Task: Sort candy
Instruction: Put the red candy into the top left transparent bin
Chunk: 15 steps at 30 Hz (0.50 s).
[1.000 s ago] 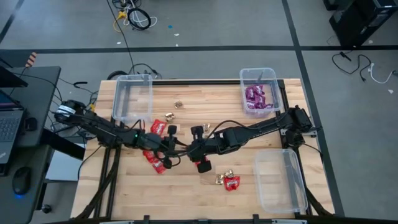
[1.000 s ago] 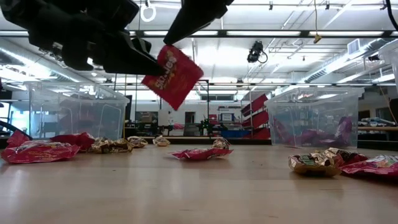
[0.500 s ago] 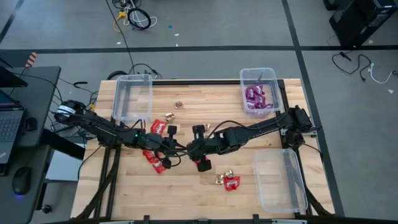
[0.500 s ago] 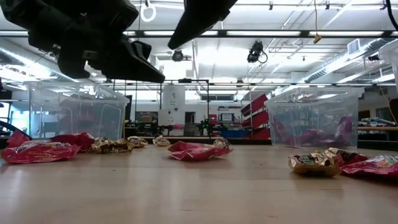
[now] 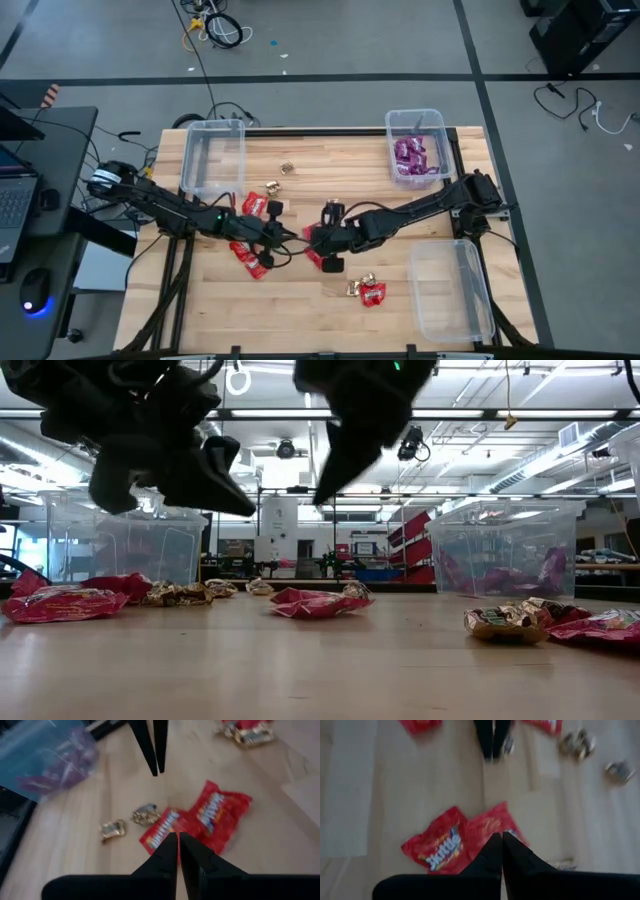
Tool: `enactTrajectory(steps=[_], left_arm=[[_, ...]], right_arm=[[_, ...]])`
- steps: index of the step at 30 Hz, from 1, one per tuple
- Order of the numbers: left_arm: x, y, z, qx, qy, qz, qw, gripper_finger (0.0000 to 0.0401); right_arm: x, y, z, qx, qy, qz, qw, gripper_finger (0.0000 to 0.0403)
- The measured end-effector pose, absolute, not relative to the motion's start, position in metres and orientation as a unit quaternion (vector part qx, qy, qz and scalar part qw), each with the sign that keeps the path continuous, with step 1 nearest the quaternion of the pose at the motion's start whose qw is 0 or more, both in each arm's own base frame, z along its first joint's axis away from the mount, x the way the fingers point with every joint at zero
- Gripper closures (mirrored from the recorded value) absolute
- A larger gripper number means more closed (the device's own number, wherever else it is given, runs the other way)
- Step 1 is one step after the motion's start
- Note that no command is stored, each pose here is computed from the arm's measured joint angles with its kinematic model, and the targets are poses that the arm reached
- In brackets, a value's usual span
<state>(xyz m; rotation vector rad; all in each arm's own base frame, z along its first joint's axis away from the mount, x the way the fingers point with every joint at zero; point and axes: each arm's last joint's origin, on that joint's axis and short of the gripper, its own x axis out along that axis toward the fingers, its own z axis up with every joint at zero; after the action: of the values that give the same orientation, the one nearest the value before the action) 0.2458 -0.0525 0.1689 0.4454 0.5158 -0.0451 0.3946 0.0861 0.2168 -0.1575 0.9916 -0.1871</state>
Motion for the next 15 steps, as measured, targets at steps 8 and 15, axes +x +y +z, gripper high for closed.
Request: enactTrajectory(steps=[8,15], left_arm=[[0.241,-0.052,0.161,0.230,0.294,-0.046,0.927,0.0378],[0.241,-0.052,0.162,0.229,0.293,-0.046,0.927,0.0378]], right_arm=[[0.384,0.096,0.178,-0.020,0.473,-0.019,0.881,0.0400],[0.369,0.120,0.161,-0.096,0.470,0.021,0.877,0.0348]])
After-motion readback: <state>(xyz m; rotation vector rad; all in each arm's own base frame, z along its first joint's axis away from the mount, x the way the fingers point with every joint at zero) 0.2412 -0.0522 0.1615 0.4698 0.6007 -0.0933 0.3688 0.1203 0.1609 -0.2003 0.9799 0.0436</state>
